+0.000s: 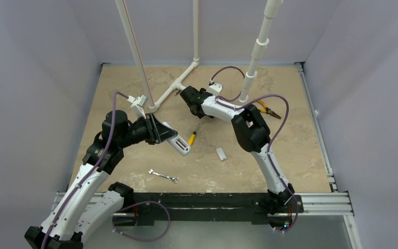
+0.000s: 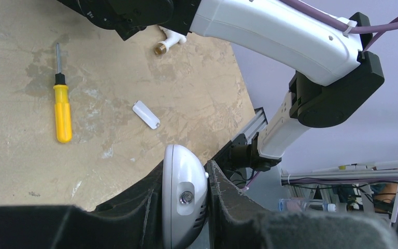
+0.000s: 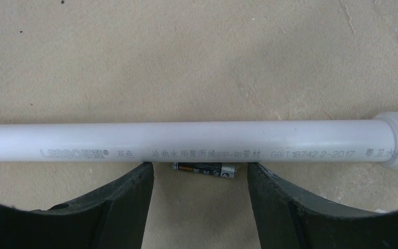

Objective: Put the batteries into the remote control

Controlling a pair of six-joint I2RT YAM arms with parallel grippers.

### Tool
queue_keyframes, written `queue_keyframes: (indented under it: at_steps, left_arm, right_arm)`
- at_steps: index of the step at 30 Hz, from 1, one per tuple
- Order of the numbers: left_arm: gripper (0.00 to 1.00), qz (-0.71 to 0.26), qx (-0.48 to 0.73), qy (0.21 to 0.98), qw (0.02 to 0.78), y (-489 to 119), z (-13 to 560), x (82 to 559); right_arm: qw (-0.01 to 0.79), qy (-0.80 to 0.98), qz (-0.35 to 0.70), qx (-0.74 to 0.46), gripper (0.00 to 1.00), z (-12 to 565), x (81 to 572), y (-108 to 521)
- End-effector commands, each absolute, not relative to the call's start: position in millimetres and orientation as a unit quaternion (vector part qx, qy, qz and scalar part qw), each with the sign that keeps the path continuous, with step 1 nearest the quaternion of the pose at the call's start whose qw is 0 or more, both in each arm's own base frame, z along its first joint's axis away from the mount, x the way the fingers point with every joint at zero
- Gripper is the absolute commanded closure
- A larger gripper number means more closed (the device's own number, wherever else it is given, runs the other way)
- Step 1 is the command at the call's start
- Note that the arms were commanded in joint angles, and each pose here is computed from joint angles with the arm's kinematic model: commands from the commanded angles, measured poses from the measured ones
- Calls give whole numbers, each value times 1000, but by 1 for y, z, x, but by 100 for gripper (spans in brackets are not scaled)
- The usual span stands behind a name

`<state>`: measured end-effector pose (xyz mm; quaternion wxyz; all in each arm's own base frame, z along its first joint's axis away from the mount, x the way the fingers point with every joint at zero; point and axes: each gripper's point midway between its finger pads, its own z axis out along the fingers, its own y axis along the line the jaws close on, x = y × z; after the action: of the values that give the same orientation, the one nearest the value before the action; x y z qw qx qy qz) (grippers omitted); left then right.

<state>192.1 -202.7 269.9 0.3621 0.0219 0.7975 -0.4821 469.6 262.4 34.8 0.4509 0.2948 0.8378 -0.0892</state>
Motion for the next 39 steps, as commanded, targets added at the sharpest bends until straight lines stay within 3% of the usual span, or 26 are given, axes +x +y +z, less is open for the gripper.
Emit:
queue_keyframes:
  at_steps: [1,7,27,39]
  left_arm:
    - [100,-489,31,778,393,-201,293,194]
    - [100,-489,31,778,393,-201,293,194]
    - [100,-487,31,780,392,-201,290,195]
    - [100,-486,28,779,395,-200,292,196]
  right_arm:
    - [433,828,-86,346,37,25,476,252]
    - [422,830,-99,350,40,22,477,250]
    - [423,832,-82,350,67,21,473,248]
    - [508,825,-47,243,72,56,452,256]
